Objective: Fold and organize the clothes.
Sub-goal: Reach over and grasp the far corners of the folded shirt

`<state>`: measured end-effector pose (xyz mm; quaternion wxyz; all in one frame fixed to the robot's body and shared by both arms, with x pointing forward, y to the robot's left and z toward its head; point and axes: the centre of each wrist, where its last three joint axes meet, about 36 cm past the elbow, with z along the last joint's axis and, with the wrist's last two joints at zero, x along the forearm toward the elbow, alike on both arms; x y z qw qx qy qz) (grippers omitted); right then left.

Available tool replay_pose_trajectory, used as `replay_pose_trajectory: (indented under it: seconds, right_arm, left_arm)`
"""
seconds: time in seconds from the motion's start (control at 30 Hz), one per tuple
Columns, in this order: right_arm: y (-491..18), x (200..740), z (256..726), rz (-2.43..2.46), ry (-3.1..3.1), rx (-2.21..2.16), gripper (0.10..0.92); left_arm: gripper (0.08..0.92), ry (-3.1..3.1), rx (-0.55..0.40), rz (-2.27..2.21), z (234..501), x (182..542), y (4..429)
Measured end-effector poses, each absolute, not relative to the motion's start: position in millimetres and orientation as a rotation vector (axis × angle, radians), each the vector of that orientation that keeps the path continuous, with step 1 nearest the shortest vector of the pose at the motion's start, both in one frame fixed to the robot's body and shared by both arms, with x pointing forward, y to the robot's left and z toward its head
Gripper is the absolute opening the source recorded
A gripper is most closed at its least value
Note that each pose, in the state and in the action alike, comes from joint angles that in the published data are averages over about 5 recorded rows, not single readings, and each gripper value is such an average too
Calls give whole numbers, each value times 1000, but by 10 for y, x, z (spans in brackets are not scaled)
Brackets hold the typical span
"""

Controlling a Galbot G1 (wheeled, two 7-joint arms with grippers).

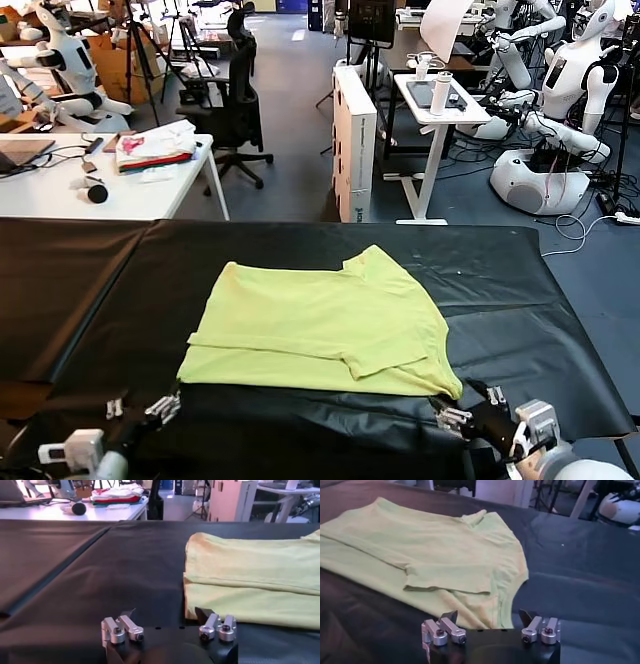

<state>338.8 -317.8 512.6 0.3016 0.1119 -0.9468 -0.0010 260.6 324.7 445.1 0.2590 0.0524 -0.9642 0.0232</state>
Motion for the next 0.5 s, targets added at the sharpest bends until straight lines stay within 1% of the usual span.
replay_pose_trajectory:
  seconds: [0.1, 0.3, 0.5]
  right_arm:
    - [-3239, 3684, 5094, -22, -2541, 292, 907]
    - [-3258, 4272, 5021, -76, -2528, 333, 907]
    - [-3184, 4797, 4938, -82, -2501, 371, 907]
  left_arm:
    - [907, -2600, 127, 158, 4551, 2836, 3256]
    - [907, -2654, -25, 313, 4700, 3358, 3277]
    - [907, -2647, -100, 379, 4731, 3913, 3319]
